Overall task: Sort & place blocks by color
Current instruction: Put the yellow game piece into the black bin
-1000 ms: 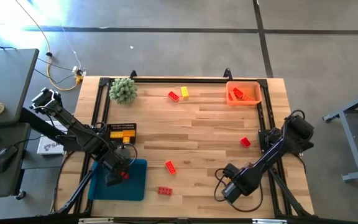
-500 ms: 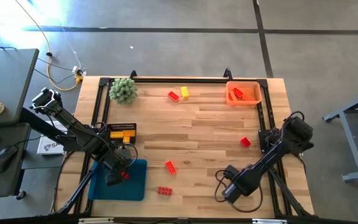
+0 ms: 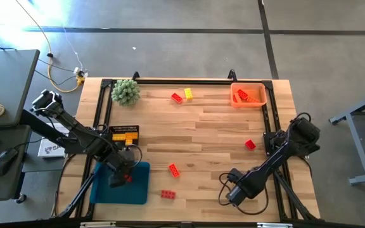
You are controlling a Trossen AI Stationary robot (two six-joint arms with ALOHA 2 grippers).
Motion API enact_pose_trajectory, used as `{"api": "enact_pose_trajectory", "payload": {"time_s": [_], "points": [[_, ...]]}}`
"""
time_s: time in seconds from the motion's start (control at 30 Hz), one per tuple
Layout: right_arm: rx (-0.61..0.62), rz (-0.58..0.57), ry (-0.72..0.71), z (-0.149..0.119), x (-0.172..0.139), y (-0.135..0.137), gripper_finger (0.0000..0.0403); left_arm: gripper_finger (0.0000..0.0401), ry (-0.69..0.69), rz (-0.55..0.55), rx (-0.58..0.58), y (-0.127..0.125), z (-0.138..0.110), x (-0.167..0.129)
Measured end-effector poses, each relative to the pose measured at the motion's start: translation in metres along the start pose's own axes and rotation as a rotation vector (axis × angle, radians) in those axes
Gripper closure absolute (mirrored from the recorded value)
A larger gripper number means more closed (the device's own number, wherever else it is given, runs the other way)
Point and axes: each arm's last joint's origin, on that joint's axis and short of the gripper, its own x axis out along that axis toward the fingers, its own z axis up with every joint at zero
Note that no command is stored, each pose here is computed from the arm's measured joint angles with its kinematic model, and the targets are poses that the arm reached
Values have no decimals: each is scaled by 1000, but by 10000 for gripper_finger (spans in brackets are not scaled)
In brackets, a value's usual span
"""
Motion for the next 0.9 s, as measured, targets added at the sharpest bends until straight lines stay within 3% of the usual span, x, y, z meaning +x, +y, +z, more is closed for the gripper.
{"api": "enact_pose_trajectory", "payload": {"time_s": [0.4,0.9], "points": [[-13,131,-175,24,-38,-9,290,174,-5,-10,49,10,13,-2],[-231,245,-355,93,-69,-19,290,174,-55,8,39,30,34,-7]]}}
